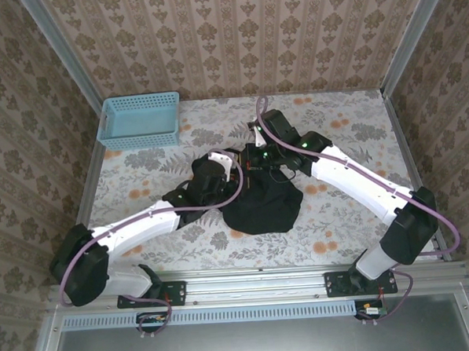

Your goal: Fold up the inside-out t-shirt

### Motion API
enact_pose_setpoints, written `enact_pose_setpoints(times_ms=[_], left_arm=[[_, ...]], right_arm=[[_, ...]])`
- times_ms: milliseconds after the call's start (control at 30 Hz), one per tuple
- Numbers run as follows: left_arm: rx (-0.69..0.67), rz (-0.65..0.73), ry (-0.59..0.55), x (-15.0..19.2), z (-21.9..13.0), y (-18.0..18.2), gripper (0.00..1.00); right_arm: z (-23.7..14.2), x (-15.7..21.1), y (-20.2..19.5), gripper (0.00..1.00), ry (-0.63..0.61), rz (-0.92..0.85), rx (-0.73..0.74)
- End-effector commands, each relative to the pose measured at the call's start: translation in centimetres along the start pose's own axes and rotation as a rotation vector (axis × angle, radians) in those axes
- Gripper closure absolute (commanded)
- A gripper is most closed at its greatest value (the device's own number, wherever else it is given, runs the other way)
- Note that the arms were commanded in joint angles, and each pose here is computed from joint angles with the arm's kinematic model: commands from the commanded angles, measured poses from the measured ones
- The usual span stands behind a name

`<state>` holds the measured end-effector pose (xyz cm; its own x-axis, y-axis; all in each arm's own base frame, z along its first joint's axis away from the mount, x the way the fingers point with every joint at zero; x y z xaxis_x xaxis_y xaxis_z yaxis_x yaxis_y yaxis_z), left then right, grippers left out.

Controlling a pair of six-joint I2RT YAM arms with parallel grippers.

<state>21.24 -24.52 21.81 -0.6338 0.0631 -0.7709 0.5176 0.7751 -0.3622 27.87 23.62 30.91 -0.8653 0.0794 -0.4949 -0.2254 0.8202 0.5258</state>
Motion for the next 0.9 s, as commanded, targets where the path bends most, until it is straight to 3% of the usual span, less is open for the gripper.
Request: enact_pose_setpoints(times_ms=[0,100,200,300,400,633,867], left_arm=[[0.079,-0.044,-0.052,-1.4,0.4,-0.8,0.8],[0.108,-0.037,-0.041,-1.5,0.5,-1.0,1.0],[0.122,-0.048,-0.042,-1.3,0.3,-0.8,1.0],[0.162,-0.081,-0.056,-1.4,-0.1,-0.5,1.0],[0.187,-0.114,-0.06,-1.8,-0.4,-0.2,1.0],[0.222,-0.136,-0.066,-2.4,-1.2,-0.2,1.0],[0.244,-0.142,-0.061,-2.4,-1.7,-0.4,1.0]], right_arm=[[-1.0,0.2,0.1,1.0,-0.038,0.023,-0.023],[-1.1,0.2,-1.5,1.0,-0.055,0.059,0.018],[-1.5,-0.1,-3.3,0.99,-0.086,0.097,0.013],[-2.0,0.3,-4.5,0.8,-0.13,0.046,0.068],[-3.1,1.6,-4.8,0.69,-0.188,-0.069,0.054],[-0.5,5.9,-6.3,0.6,-0.141,-0.226,-0.053],[1.9,5.3,-6.3,0.55,-0.108,-0.293,-0.046]])
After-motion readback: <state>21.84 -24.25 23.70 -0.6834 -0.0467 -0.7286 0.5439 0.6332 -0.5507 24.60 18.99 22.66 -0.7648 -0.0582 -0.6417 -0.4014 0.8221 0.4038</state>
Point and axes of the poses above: each hand's point on the last joint's axis, 136 mm out from that joint toward the fingers, its own z axis out along the fingers, its own y axis along the line the jaws close on, x = y × z, the point moved 10 cm from there along -z, back along the fingers, and after that the axes turned 1 degree about z, right-handed, at the moved point
